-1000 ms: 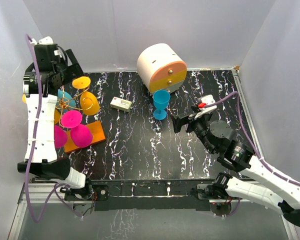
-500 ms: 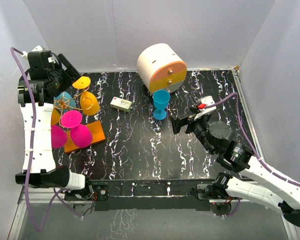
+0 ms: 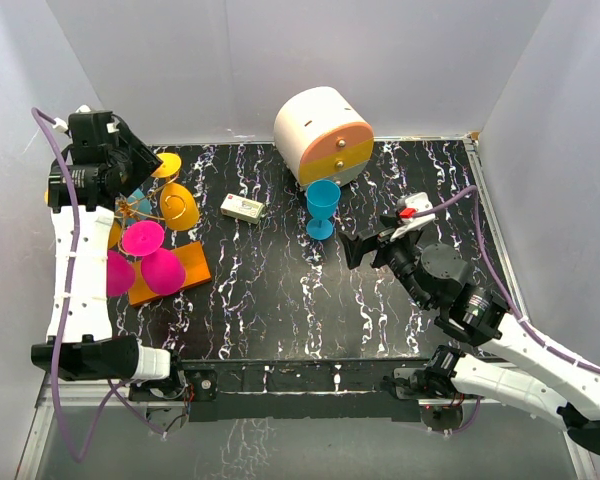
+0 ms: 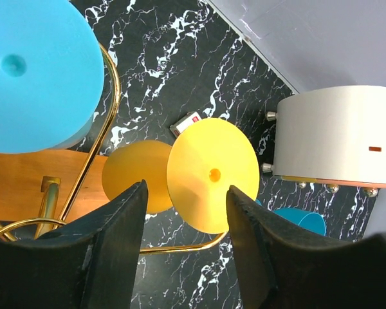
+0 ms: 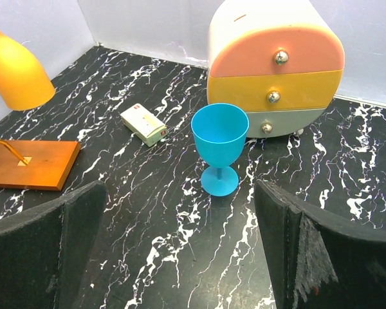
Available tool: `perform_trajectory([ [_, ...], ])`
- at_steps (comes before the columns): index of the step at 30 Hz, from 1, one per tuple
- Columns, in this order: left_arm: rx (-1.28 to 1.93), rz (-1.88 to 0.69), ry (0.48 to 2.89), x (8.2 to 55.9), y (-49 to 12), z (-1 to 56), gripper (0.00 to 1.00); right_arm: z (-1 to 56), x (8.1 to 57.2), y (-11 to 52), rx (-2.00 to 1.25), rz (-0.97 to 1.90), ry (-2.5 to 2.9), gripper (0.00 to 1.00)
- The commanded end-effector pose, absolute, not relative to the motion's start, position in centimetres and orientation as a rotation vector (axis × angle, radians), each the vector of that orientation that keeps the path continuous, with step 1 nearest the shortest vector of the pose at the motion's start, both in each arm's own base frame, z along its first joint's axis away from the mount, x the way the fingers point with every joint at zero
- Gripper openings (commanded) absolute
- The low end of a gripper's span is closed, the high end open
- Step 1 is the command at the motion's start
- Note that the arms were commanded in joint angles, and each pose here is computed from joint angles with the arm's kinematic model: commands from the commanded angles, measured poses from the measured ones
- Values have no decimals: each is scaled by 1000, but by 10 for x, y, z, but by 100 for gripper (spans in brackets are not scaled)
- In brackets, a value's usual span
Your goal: Take the wine glass off the wine glass rack
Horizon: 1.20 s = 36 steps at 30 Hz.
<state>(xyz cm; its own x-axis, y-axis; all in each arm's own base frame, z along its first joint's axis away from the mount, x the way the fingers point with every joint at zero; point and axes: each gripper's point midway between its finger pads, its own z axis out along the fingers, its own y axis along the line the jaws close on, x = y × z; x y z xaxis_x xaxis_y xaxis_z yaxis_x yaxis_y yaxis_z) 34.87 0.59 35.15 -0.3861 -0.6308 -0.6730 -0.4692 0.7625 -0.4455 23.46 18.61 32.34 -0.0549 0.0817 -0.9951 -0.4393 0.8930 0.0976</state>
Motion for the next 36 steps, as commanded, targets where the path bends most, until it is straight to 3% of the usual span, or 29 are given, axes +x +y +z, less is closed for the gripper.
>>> perform_trajectory([
  [1,-832,-241,1982,347,9,364,48,339,232,183,-250,465,1525,98],
  [27,-797,-161,2015,359,17,348,26,339,234,184,-245,460,1527,98],
  [36,-807,-136,2045,365,20,338,37,339,234,184,-243,459,1527,98],
])
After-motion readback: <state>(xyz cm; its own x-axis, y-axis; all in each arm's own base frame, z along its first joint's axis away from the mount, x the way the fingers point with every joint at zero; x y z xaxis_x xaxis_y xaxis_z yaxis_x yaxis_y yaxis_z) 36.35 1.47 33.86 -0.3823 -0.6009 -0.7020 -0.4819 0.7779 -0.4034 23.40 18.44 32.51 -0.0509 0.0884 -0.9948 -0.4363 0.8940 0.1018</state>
